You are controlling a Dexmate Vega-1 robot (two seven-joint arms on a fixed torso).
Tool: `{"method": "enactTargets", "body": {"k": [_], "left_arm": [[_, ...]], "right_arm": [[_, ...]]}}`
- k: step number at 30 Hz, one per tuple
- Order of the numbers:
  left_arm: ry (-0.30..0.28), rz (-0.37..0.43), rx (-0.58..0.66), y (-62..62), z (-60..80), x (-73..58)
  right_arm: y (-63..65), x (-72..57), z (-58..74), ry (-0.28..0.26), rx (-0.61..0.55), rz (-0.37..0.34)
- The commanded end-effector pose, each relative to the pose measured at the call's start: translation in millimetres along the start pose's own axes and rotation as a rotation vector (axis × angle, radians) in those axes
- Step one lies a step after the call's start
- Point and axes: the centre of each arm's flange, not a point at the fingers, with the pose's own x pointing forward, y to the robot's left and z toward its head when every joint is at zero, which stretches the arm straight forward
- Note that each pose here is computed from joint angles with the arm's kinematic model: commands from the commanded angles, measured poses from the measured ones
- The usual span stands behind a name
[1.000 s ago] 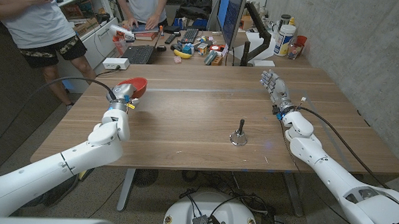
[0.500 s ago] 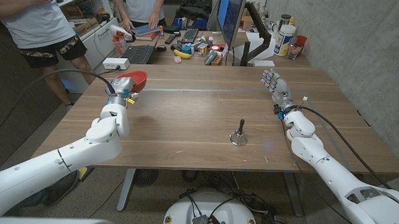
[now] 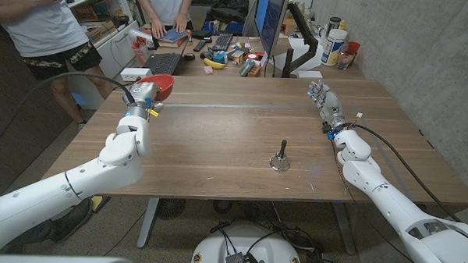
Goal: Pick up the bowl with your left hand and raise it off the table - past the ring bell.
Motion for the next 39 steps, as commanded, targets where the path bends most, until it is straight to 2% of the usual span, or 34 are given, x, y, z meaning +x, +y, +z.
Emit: {"method": "enactTargets", "body": {"k": [1, 29, 39], "left_arm": [[-0.006, 0.03, 0.009, 14.8, 2.5, 0.0], [-0.019, 0.087, 0.029, 52.5, 4.0, 10.9], [-0.013, 0.102, 0.024, 60.6, 1.5, 11.2]], "right_arm": [[-0.7, 0.6, 3.1, -0.006, 0.0, 0.0], [3.7, 0.5, 4.7, -0.008, -0.007, -0.003], [5.6, -2.7, 3.7, -0.004, -0.009, -0.008]]}}
